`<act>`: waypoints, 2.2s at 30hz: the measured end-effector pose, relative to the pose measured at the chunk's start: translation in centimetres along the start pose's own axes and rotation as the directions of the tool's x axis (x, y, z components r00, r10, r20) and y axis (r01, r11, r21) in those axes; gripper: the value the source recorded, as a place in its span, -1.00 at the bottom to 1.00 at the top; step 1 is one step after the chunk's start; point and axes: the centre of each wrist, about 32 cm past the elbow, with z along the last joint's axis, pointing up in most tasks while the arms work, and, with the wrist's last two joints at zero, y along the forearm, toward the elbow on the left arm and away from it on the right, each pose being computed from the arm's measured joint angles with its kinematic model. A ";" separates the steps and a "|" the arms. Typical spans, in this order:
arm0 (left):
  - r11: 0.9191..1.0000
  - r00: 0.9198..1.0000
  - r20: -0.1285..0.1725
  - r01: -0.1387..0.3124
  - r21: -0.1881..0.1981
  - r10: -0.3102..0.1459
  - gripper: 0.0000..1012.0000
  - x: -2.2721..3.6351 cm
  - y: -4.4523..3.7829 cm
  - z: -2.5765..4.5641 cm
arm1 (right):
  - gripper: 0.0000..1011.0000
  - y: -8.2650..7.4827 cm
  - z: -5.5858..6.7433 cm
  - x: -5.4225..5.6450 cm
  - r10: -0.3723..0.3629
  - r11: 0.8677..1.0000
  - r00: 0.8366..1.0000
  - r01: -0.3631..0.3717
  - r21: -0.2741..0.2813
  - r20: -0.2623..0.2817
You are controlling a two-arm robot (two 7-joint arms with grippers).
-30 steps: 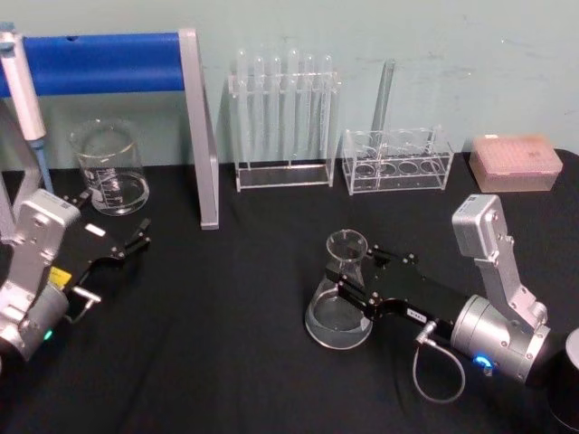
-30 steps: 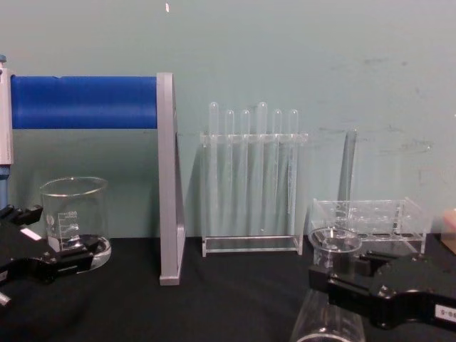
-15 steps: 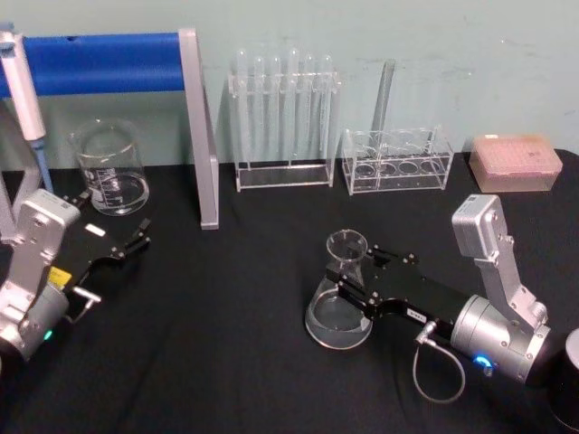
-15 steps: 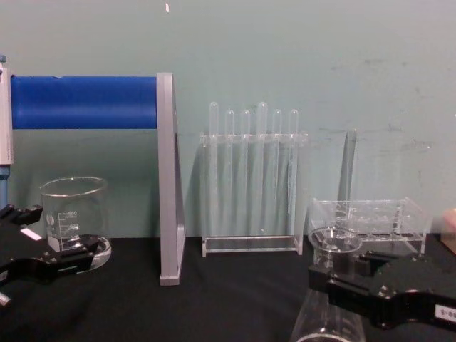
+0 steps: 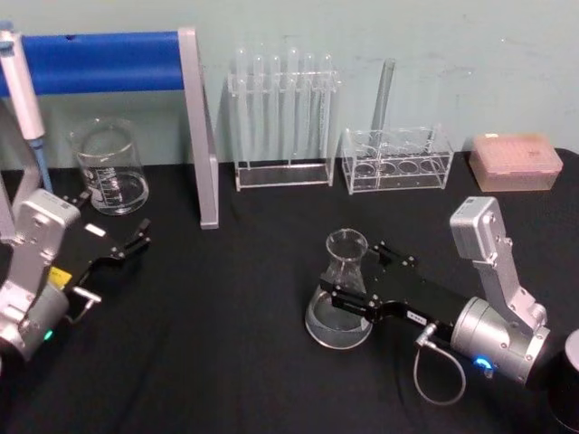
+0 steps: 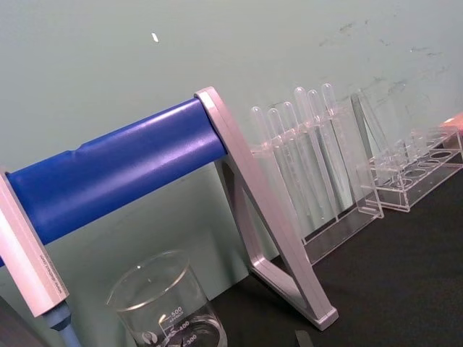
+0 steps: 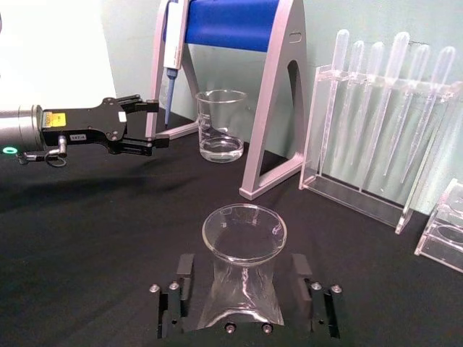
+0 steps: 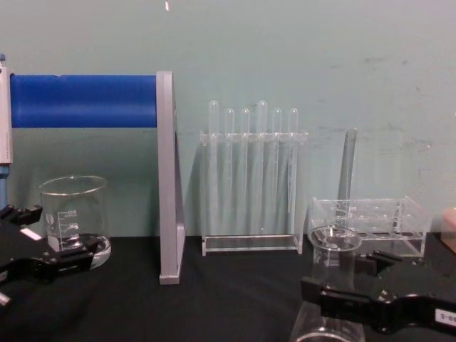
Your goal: Grasp the erlenmeyer flask with one hand, shake it three times, then place it back.
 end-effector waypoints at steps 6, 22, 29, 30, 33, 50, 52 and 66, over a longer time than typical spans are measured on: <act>1.000 1.000 0.000 0.000 0.000 0.000 0.98 0.00 0.00 0.00 | 0.91 0.0 0.0 0.0 0.000 1.000 1.000 0.000 0.002 0.001; 1.000 1.000 0.000 0.000 0.000 0.000 0.98 0.00 0.00 0.00 | 0.98 0.0 0.1 0.0 0.000 1.000 1.000 0.000 0.005 0.002; 1.000 1.000 0.000 0.000 0.000 0.000 0.98 0.00 0.00 0.00 | 0.98 -0.4 0.2 0.0 -0.005 1.000 1.000 0.005 0.007 0.017; 1.000 1.000 0.000 0.000 0.000 0.000 0.98 0.00 0.00 0.00 | 0.98 -0.5 0.3 0.0 -0.006 1.000 1.000 0.006 0.007 0.018; 1.000 1.000 0.000 0.000 0.000 0.000 0.98 0.00 0.00 0.00 | 0.98 -0.9 0.3 0.1 -0.008 1.000 1.000 0.008 0.004 0.022; 1.000 1.000 0.000 0.000 0.000 0.000 0.98 0.00 0.00 0.00 | 0.98 -5.2 0.0 1.6 -0.187 0.981 0.982 0.185 -0.061 -0.022; 1.000 1.000 0.000 0.000 0.000 0.000 0.98 0.00 0.00 0.00 | 0.98 -5.2 0.2 2.1 -0.271 0.962 0.962 0.269 -0.049 -0.040; 1.000 1.000 0.000 0.000 0.000 0.000 0.98 0.00 0.00 0.00 | 0.98 -2.4 0.7 3.4 -0.513 0.859 0.858 0.513 -0.005 -0.024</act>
